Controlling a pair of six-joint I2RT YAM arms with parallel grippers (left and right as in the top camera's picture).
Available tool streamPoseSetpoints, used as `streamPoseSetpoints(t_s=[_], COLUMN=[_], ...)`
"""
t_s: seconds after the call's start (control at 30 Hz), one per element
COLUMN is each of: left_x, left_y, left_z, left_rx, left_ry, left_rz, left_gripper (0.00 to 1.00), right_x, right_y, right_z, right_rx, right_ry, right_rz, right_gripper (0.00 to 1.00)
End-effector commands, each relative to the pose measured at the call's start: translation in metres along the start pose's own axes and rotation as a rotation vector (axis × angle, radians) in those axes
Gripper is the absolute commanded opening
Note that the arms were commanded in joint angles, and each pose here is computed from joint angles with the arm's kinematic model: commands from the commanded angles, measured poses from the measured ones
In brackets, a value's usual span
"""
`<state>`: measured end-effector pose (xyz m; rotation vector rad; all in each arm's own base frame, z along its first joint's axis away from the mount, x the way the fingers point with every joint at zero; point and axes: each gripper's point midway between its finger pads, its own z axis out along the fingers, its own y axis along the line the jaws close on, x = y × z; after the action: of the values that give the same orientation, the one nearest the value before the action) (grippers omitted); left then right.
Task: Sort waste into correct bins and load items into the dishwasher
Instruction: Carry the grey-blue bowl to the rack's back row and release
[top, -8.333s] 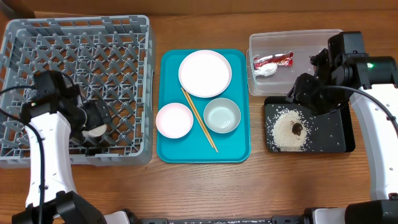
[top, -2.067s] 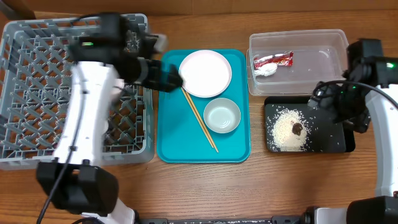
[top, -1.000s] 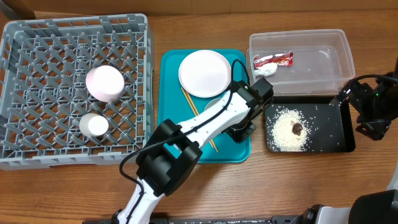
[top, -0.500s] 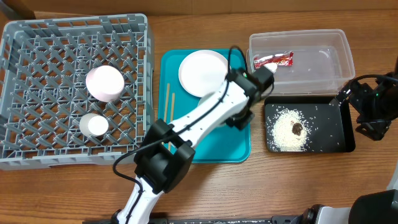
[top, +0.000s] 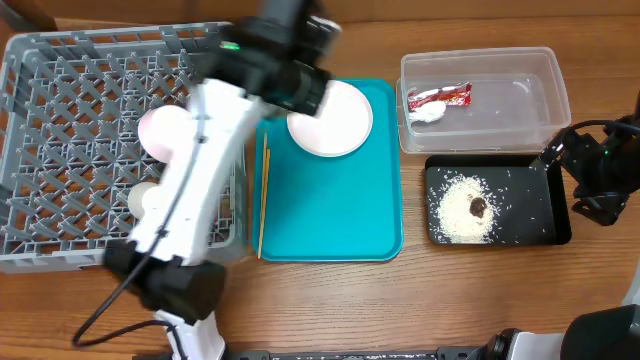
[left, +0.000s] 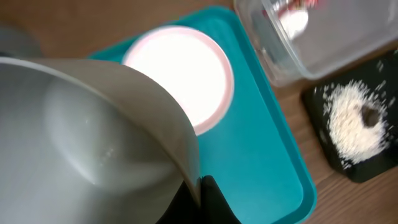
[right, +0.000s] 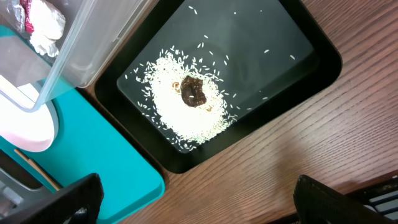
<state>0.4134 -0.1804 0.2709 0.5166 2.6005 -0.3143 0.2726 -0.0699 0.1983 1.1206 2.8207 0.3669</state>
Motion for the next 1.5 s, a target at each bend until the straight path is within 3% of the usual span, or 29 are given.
streamPoseSetpoints(t_s=[0.0, 0.27, 0.6, 1.03, 1.47], left_x=[-0.009, -0.017, -0.020, -0.010, 0.022], left_y=[0.006, 0.088, 0.168, 0.228, 0.278], left_z=[-0.018, -0.037, -0.013, 0.037, 0.068], left_rx=[0.217, 0.482, 0.702, 0.798, 0.780], left_ry=[-0.067, -0.229, -0.392, -0.485, -0.469], left_rz=[0.032, -0.079, -0.211, -0.265, -0.412], left_gripper=[0.04, 0.04, 0.04, 0.04, 0.04], right_x=[-0.001, -0.001, -0.001, -0.001, 0.002], right_y=[0.003, 0.003, 0.003, 0.003, 0.002], right_z=[-0.007, -0.007, -0.007, -0.007, -0.007], right_rx=[-0.018, -0.017, -0.018, -0.017, -0.013], right_ry=[-0.024, -0.025, -0.025, -0.024, -0.013], right_rz=[-0.014, -0.014, -0.018, -0.025, -0.022], right_gripper=[1.00, 1.00, 1.00, 1.00, 1.00])
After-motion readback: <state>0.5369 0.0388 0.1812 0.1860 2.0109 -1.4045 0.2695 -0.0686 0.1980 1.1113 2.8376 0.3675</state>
